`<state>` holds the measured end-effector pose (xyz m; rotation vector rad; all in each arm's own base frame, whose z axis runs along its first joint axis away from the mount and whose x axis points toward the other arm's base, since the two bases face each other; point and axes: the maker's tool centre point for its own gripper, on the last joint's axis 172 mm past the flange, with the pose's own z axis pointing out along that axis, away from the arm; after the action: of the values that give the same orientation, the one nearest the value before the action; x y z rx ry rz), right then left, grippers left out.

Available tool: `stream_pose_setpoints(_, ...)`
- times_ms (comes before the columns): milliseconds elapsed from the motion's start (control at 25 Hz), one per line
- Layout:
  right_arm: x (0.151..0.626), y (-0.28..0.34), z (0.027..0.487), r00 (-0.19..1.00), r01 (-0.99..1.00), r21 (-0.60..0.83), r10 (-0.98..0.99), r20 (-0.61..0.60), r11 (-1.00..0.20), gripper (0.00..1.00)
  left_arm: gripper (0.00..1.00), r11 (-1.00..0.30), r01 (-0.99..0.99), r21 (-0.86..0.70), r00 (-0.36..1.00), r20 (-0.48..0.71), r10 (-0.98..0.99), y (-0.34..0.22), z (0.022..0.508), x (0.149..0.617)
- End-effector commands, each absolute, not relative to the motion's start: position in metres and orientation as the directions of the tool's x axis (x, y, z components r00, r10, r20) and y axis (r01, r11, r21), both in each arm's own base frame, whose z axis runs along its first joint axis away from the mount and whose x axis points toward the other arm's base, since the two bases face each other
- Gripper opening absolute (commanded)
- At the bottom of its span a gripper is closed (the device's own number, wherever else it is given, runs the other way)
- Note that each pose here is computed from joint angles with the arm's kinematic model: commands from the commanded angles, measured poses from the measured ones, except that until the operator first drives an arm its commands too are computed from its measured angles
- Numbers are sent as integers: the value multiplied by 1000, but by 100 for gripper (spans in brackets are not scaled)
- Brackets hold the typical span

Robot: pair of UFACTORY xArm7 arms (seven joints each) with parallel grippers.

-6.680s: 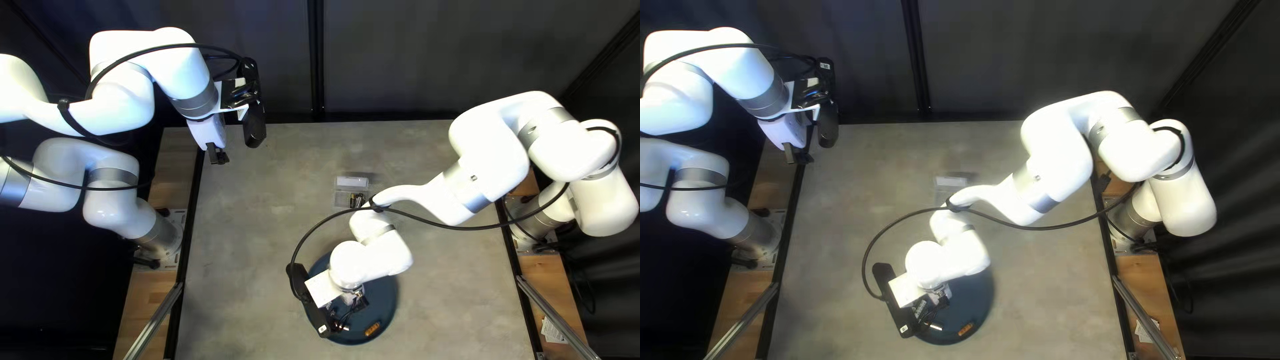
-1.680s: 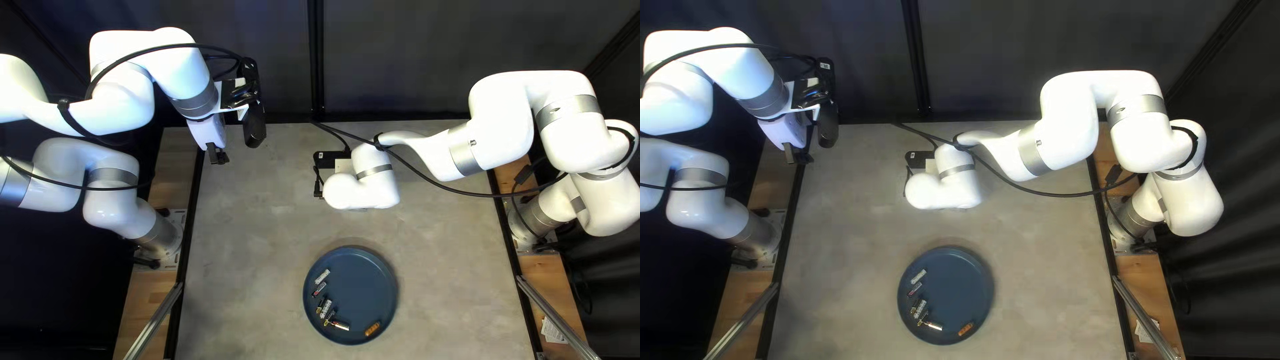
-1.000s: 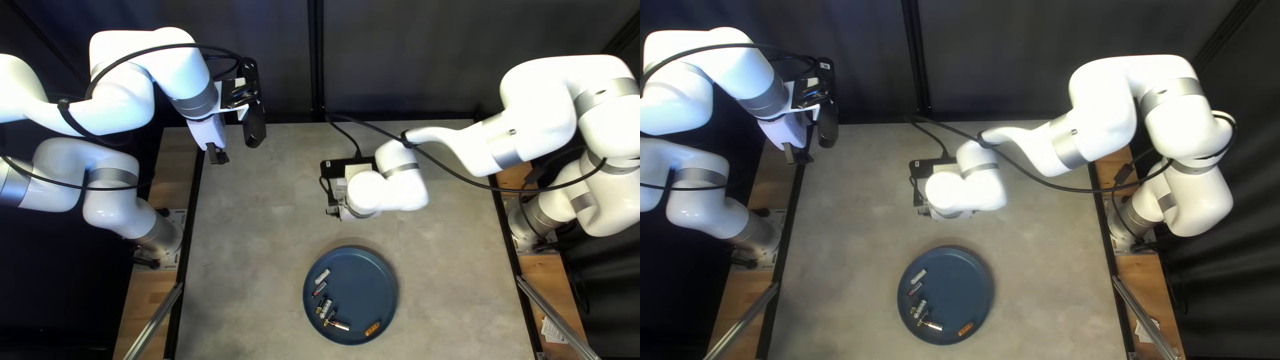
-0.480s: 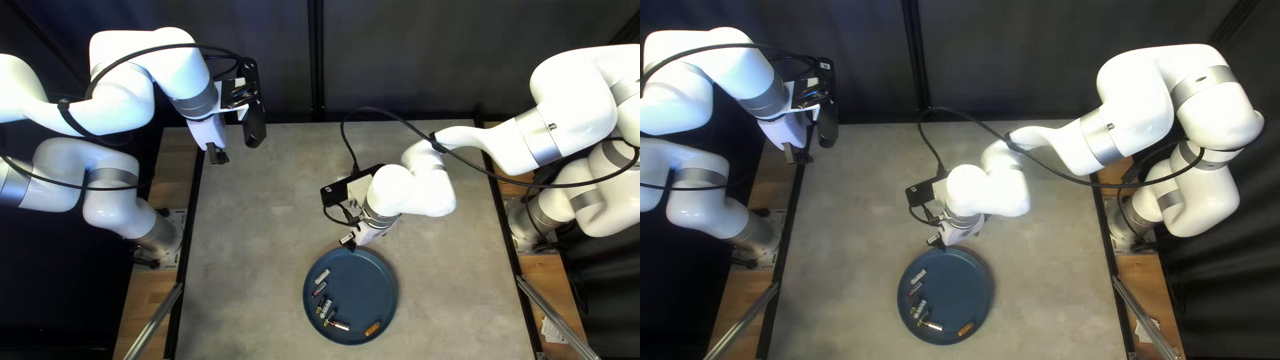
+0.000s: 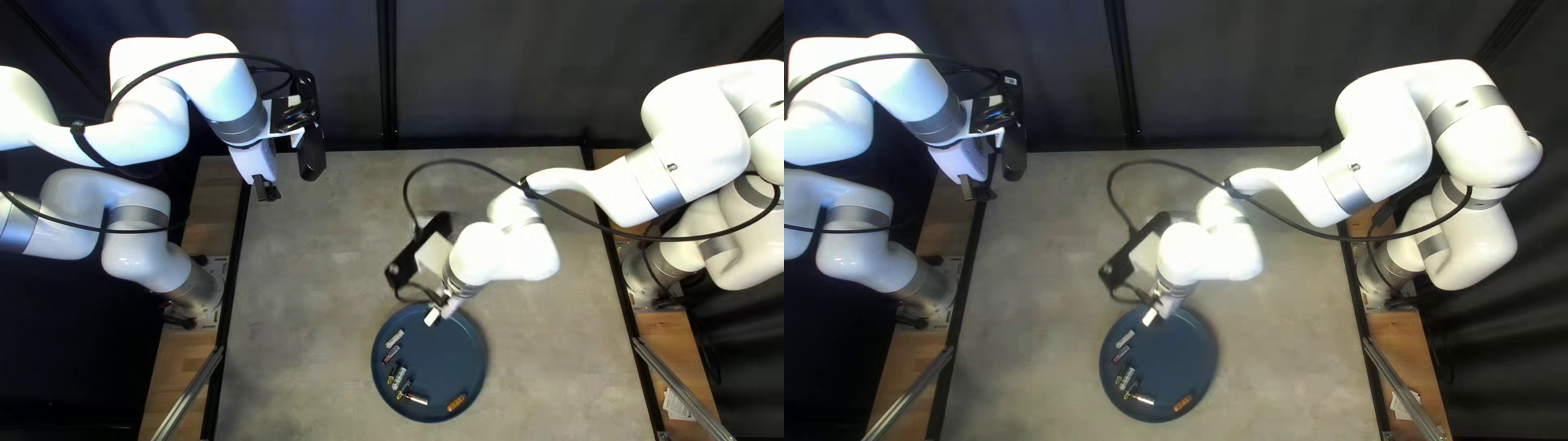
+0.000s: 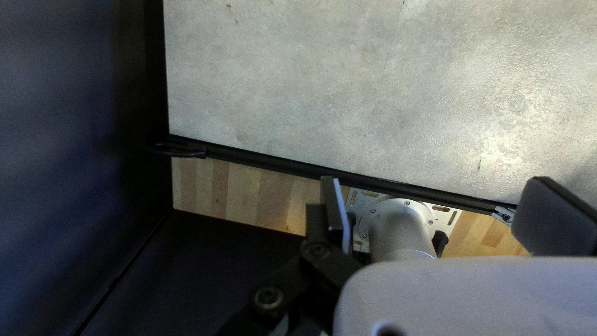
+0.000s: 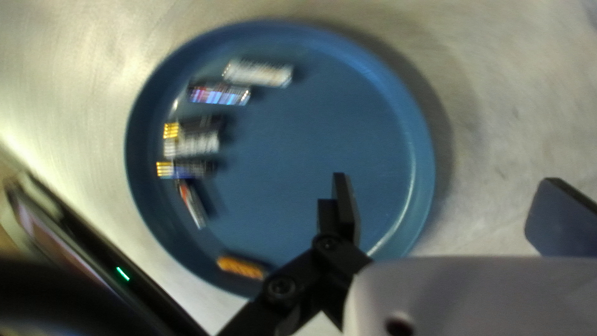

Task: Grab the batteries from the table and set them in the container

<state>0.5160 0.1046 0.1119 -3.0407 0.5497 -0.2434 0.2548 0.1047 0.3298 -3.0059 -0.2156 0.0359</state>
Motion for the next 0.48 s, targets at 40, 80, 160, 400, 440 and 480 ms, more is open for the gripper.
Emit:
stream_pose_setpoints(40,516,105,112,929,-334,-70,-341,148,-940,100,100,-982,141,-129,990,-15,144,105,330,255)
stream_pose_setpoints(80,516,105,112,929,-334,-70,-341,148,-940,100,100,-982,141,-129,990,-15,144,105,330,255)
stream_pose_setpoints(160,517,114,111,951,-259,-55,-265,160,-964,100,100,-982,141,-129,990,-15,144,105,330,255)
stream_pose_setpoints(400,522,126,93,979,104,-22,98,181,-994,100,100,-982,141,-129,990,-15,144,105,330,255)
stream_pose_setpoints(440,522,124,92,980,103,-23,97,176,-994,100,100,-982,141,-129,990,-15,144,105,330,255)
stream_pose_setpoints(480,522,124,92,980,103,-23,97,176,-994,100,100,-982,141,-129,990,-15,144,105,330,255)
